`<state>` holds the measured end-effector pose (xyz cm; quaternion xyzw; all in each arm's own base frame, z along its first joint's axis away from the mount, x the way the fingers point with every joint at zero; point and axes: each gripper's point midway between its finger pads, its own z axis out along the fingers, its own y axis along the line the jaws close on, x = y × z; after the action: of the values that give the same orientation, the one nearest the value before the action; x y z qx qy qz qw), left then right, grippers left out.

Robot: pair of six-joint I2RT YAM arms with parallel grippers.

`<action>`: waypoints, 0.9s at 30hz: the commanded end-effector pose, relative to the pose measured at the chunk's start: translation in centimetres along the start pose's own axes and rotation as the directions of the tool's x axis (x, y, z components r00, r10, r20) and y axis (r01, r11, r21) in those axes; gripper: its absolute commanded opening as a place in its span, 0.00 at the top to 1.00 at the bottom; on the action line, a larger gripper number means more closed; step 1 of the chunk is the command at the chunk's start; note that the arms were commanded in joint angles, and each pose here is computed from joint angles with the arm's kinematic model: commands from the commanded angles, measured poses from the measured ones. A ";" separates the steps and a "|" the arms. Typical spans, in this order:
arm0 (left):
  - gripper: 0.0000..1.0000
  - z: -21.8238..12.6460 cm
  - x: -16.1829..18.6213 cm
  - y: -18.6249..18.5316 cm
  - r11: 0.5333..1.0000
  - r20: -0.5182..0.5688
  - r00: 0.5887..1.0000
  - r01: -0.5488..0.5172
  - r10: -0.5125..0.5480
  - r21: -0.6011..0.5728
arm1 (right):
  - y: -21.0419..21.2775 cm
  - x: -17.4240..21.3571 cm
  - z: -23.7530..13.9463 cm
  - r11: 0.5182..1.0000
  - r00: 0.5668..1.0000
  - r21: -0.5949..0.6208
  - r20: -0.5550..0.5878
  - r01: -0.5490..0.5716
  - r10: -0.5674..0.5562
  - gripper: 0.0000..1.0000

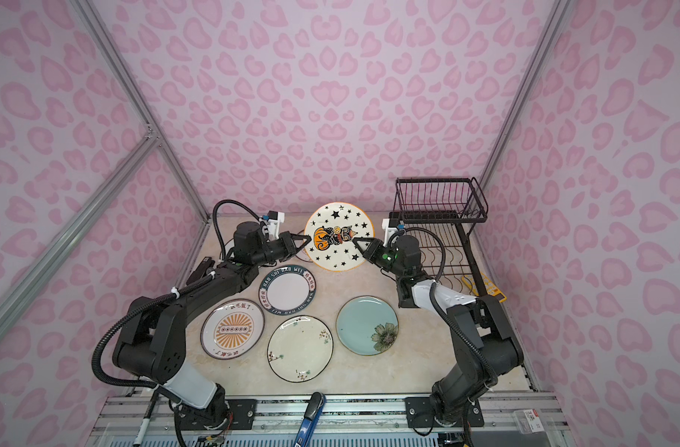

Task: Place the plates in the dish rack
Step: 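Grasp the plate's orange rim with the right gripper beside the left gripper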

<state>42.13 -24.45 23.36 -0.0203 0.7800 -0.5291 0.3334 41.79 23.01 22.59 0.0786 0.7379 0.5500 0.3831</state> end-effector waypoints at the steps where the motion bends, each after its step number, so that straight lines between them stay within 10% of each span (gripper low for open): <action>1: 0.69 -0.3 -0.9 -3.1 0.991 0.020 0.997 -0.076 0.074 0.106 | 0.6 0.3 0.0 0.997 0.997 -0.024 -0.014 0.074 -0.074 1.00; 12: 0.01 0.0 -0.6 -2.4 0.995 -0.012 0.997 -0.069 0.070 0.076 | 0.7 -0.4 -1.1 0.992 0.993 0.041 0.018 0.117 -0.117 1.00; 27: 0.03 -1.2 -0.4 -1.7 0.992 -0.025 0.992 -0.125 0.124 -0.032 | 4.0 -4.2 -4.2 0.959 0.960 0.129 0.094 0.252 -0.265 1.00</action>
<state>41.25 -24.42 24.51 0.0163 0.7907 -0.5089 0.3400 40.36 19.49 25.36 0.0574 0.7781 0.4457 0.4389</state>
